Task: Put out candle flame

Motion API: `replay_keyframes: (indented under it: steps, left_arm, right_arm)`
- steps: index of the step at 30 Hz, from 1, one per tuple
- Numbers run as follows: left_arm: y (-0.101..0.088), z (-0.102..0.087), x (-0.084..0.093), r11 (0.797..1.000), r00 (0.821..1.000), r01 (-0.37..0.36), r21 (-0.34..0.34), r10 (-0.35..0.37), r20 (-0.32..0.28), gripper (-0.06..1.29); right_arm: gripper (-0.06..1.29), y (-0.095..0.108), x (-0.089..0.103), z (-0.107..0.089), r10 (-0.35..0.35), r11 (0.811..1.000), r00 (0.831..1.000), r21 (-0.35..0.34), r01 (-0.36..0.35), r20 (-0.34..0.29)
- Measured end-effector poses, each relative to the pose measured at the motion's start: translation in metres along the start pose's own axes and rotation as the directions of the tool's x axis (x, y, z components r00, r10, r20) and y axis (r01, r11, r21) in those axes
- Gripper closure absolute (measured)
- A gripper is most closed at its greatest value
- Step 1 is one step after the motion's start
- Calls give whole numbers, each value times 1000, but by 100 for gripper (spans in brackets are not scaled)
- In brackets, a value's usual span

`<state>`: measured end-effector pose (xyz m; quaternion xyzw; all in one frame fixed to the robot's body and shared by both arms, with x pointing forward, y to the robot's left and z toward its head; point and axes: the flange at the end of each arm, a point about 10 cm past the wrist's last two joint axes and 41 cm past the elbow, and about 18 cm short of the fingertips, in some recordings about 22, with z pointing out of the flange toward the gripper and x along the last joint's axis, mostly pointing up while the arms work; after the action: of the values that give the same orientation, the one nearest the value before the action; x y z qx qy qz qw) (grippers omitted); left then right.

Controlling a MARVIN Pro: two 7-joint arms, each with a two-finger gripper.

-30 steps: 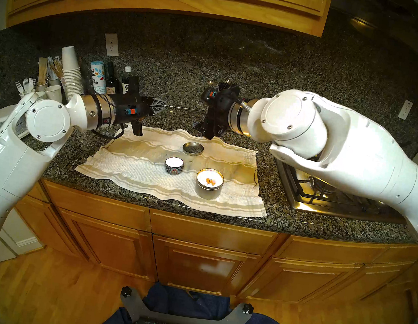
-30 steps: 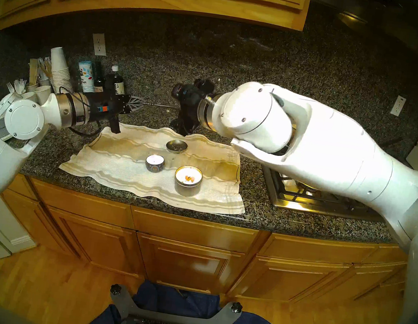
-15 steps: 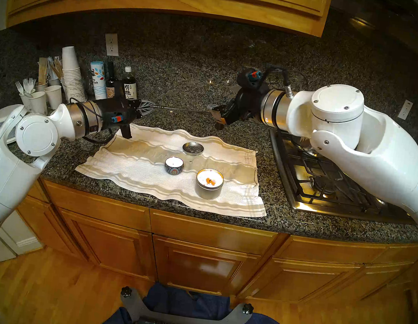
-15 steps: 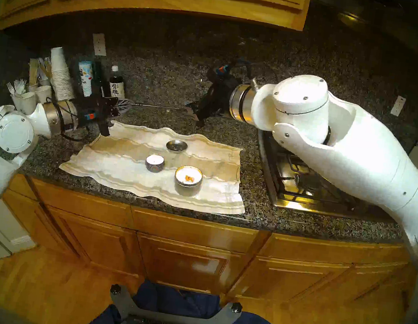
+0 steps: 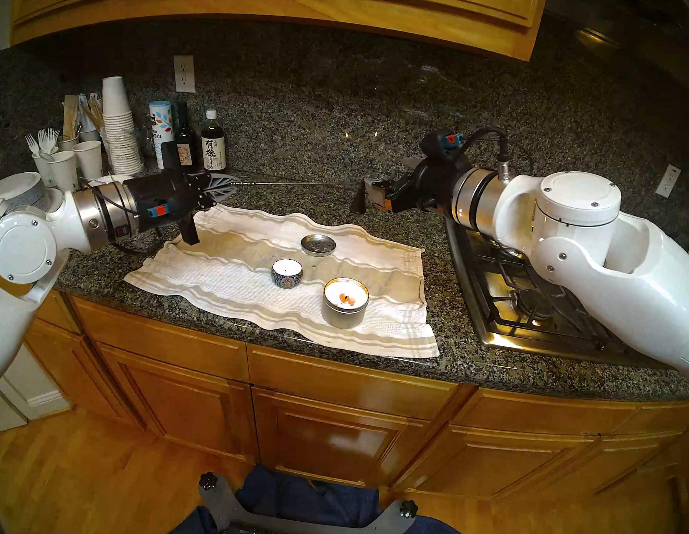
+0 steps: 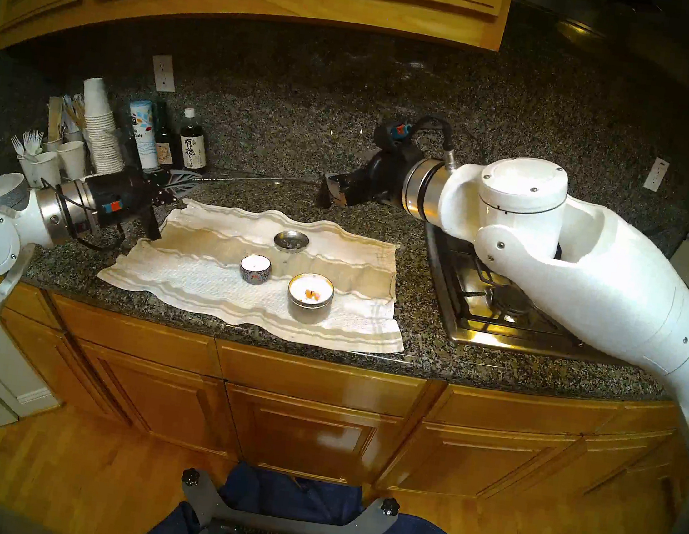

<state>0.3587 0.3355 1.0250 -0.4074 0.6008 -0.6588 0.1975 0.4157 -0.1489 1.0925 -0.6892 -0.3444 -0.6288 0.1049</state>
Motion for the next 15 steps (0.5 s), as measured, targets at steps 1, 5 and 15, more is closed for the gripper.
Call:
replay_keyframes:
  steps: [1, 5, 15]
  left_arm:
    - [2, -3, 0, 1000, 1000, 6, -6, -6, 0, 125]
    - [7, -16, 2, 1000, 1000, 25, -19, -25, 4, 125]
    - [25, -40, 13, 997, 999, 50, -56, -51, -2, 125]
  right_arm:
    - [2, 0, -1, -1, 5, 1000, 1000, -4, -5, -2]
    - [2, 3, -3, -6, 23, 999, 1000, -25, -23, -10]
    - [2, 15, -2, -12, 44, 996, 998, -82, -47, -39]
